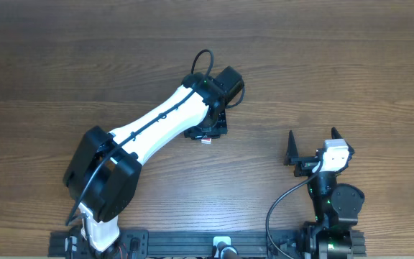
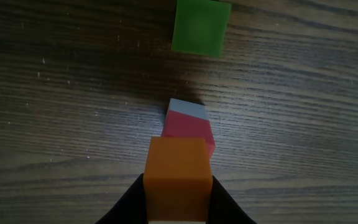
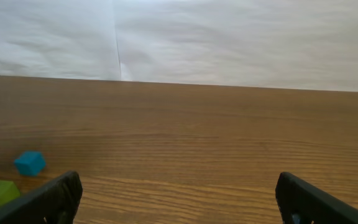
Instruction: Stack Cubes
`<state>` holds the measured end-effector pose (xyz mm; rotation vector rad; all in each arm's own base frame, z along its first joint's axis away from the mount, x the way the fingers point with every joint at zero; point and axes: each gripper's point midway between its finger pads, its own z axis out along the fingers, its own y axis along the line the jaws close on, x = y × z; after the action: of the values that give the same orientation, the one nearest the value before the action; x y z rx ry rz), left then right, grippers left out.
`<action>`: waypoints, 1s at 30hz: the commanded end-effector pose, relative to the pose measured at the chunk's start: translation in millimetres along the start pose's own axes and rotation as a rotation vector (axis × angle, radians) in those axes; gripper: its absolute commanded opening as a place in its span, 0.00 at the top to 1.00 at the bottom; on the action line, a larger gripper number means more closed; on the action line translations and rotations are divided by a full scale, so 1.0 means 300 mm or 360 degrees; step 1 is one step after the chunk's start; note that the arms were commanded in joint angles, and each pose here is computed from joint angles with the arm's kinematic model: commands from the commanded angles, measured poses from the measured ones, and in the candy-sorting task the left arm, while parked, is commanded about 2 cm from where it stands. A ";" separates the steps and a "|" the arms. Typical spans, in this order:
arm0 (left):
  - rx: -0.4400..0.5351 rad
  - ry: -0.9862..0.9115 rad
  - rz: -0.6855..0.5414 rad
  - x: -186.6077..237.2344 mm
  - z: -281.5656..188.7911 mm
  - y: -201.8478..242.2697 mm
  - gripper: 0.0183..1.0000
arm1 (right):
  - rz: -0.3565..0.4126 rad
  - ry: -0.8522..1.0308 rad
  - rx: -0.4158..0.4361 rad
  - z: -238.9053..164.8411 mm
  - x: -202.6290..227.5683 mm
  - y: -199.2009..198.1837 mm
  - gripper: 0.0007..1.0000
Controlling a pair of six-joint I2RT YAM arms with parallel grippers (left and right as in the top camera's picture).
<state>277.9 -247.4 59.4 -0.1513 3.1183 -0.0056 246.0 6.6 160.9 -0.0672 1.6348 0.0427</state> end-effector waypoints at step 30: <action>-0.0016 0.0039 0.0038 0.017 0.039 -0.009 0.54 | 0.0009 -0.0004 -0.0001 0.000 0.005 0.002 0.01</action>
<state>277.2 -251.0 55.0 -0.1289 3.1239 -0.0078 246.0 6.6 161.0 -0.0675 1.6344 0.0430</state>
